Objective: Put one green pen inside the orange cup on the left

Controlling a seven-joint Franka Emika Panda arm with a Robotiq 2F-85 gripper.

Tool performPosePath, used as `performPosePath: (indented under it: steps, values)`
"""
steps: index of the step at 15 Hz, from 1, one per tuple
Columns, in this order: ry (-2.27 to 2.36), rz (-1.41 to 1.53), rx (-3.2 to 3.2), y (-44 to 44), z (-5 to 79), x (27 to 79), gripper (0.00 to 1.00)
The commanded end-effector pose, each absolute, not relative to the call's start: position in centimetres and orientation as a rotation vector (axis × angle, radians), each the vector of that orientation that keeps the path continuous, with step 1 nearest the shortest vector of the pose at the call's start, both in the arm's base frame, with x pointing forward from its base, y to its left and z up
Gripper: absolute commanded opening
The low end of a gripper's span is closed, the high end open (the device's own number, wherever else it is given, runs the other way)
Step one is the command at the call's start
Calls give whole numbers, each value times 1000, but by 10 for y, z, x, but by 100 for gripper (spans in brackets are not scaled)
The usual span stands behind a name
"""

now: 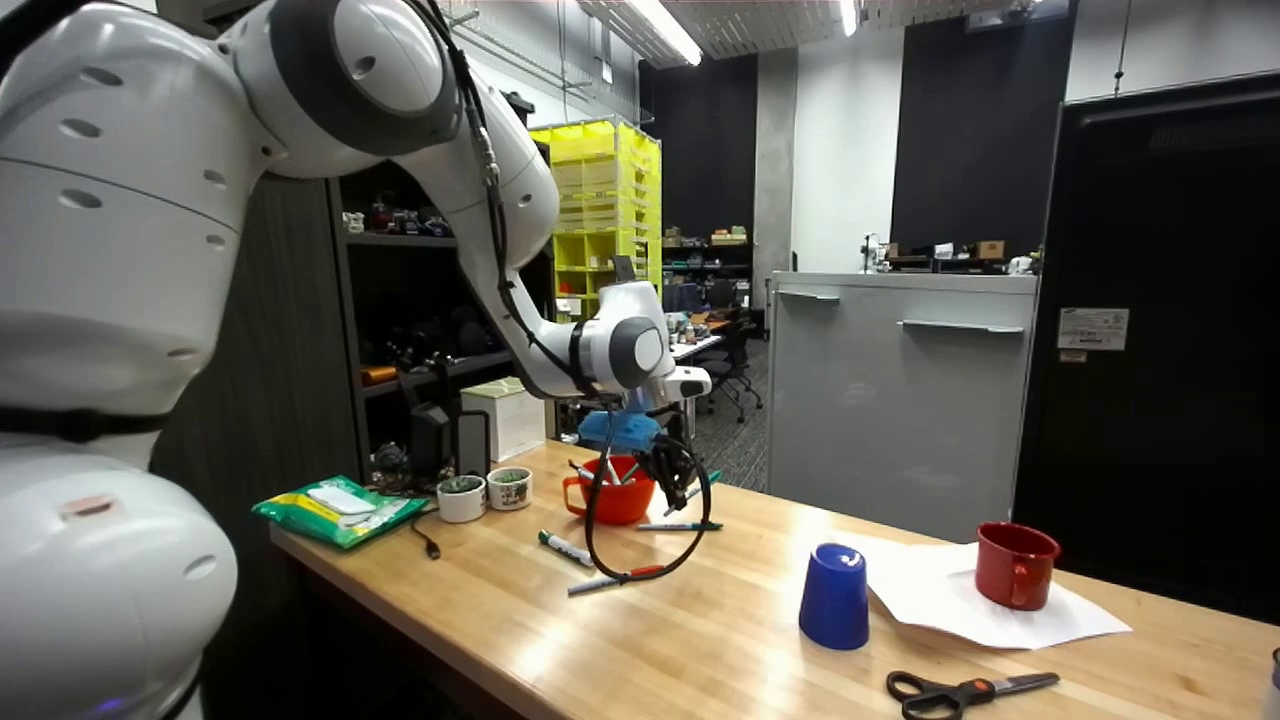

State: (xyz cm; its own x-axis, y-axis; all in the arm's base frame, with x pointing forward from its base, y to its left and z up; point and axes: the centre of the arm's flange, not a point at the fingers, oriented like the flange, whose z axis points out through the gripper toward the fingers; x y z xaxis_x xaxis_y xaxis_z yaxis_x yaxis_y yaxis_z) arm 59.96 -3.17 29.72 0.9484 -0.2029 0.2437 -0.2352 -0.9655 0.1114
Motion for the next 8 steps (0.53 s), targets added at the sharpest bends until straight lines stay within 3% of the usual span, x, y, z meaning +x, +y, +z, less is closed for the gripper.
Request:
performPosePath:
  steps: [1,8]
  values:
    - [-267,438,2936,-5,318,574,3]
    - [-134,566,2872,39,332,569,3]
